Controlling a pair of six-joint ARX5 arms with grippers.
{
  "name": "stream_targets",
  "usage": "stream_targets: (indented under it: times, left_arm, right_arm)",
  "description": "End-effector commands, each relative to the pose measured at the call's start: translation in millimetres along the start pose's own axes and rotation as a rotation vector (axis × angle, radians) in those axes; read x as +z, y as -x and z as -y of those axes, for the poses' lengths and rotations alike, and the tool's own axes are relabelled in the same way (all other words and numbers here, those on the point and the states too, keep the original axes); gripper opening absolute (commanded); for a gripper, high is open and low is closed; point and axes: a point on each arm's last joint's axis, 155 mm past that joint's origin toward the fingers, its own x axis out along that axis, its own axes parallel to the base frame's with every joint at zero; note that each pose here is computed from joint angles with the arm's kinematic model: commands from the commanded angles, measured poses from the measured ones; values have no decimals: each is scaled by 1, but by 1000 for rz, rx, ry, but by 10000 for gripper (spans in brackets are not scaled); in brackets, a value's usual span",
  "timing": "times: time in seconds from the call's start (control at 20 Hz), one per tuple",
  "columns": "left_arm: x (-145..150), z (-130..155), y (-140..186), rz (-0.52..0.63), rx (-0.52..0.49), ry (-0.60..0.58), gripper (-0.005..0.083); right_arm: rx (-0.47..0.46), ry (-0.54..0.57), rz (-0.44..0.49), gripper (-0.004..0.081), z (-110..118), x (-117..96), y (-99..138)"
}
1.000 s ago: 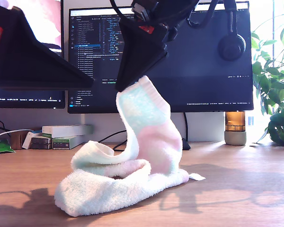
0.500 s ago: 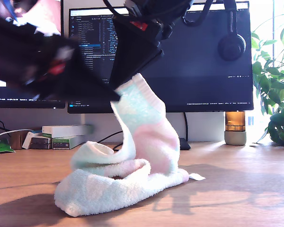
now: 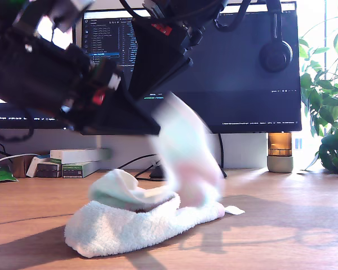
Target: Fold the tea towel to a neat square and place it to the right
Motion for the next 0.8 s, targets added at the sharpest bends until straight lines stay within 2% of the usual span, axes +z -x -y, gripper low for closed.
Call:
stream_targets:
  times: [0.0,0.2,0.25,0.4,0.6,0.75]
  left_arm:
    - [3,2,-1,1,-8,-6,-19]
    - [-3,6,-1,-26,-31,-44,-19]
    - [-3,9,-1,-29,-47,-43,-19]
    - [-1,30,0,-18,-154,-48,2]
    - [-16,59,1,-51,-239,-282,170]
    - [-30,73,2,-81,-289,-418,220]
  right_arm:
    - [5,0,4,-10,-2,1,-2]
    - [-20,0,-2,-10,4,2,1]
    - [-30,-3,-29,-10,6,-2,3]
    - [-91,-12,-209,-10,18,-45,10]
    - [-111,-55,-302,-10,33,-77,23]
    - [-159,-93,-334,-10,51,-93,35]
